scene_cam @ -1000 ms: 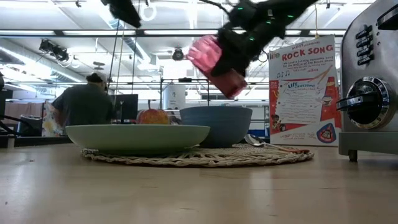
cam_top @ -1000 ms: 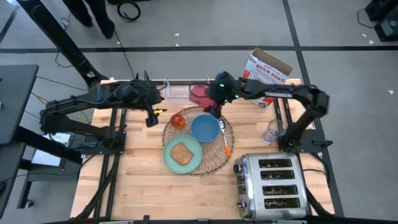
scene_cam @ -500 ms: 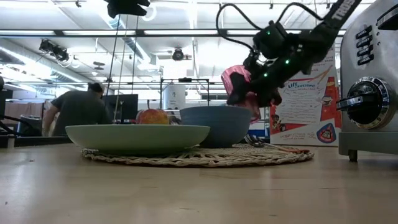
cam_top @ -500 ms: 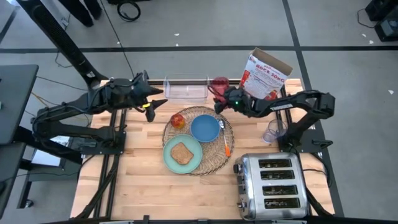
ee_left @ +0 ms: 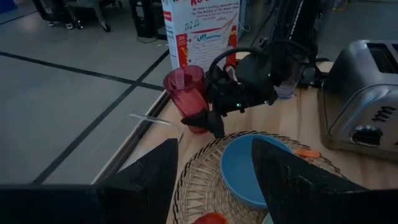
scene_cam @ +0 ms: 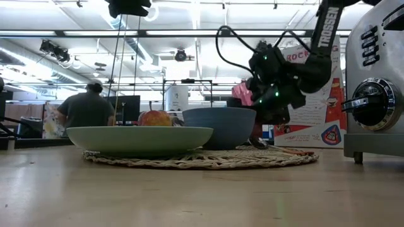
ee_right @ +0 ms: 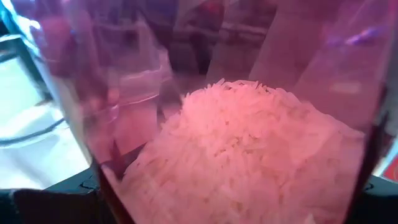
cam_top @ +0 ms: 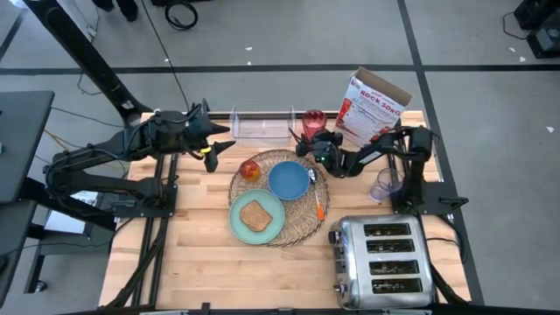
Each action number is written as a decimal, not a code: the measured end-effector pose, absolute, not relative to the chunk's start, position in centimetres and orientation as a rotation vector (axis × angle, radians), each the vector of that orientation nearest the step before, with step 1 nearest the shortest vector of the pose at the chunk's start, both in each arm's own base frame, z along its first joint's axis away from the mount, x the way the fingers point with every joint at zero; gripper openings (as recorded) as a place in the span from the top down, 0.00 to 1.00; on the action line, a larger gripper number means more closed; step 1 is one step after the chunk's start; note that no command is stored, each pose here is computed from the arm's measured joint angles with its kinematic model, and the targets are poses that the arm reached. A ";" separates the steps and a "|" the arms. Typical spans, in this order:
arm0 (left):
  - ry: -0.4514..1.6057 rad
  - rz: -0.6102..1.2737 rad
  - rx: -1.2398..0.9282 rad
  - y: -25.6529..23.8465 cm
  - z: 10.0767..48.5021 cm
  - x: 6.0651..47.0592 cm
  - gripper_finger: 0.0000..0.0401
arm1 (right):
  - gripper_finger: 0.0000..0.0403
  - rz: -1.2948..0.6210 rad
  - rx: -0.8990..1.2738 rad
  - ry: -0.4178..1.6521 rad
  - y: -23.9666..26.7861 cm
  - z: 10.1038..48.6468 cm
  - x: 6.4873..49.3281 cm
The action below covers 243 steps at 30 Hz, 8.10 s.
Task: Arrange a breakfast setting
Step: Move the red cup to the top right of the table mat, then pour the cereal into the blue bowl
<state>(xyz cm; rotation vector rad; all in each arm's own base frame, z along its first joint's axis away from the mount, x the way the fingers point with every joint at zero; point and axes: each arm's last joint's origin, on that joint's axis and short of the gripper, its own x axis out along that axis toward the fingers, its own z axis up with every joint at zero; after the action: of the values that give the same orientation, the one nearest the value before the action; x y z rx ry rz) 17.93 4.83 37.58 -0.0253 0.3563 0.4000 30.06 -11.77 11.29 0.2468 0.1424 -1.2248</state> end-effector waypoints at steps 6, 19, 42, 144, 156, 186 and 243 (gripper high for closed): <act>0.363 0.398 -0.018 4.8 37.5 17.9 0.48 | 0.13 -1.265 0.248 0.094 -11.9 9.7 30.4; 0.378 0.400 -0.028 4.8 37.4 17.9 0.47 | 0.05 -1.255 0.203 0.127 -12.0 8.9 30.5; 0.415 0.399 -0.030 4.8 37.0 17.8 0.46 | 0.04 -1.208 0.221 0.203 -11.7 9.3 30.3; -0.164 -0.075 -0.130 -0.2 43.1 21.7 0.33 | 0.15 -0.886 0.469 1.114 -17.3 42.2 13.2; -0.159 -0.083 -0.066 -0.4 42.9 22.0 0.38 | 0.60 -0.809 0.526 1.213 -19.2 40.2 14.7; -0.145 0.001 -0.041 -0.1 42.8 22.1 0.39 | 0.99 -1.048 0.457 1.024 -14.7 44.3 10.6; -0.213 0.163 -0.217 1.8 44.7 15.6 0.39 | 1.00 -0.091 0.335 0.443 -0.5 53.9 24.3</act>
<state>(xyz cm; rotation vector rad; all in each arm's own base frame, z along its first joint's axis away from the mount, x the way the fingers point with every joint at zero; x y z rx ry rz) 15.63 1.80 44.70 -0.2167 -0.2134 0.1626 24.27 -0.51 53.88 0.3347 0.4433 -0.0915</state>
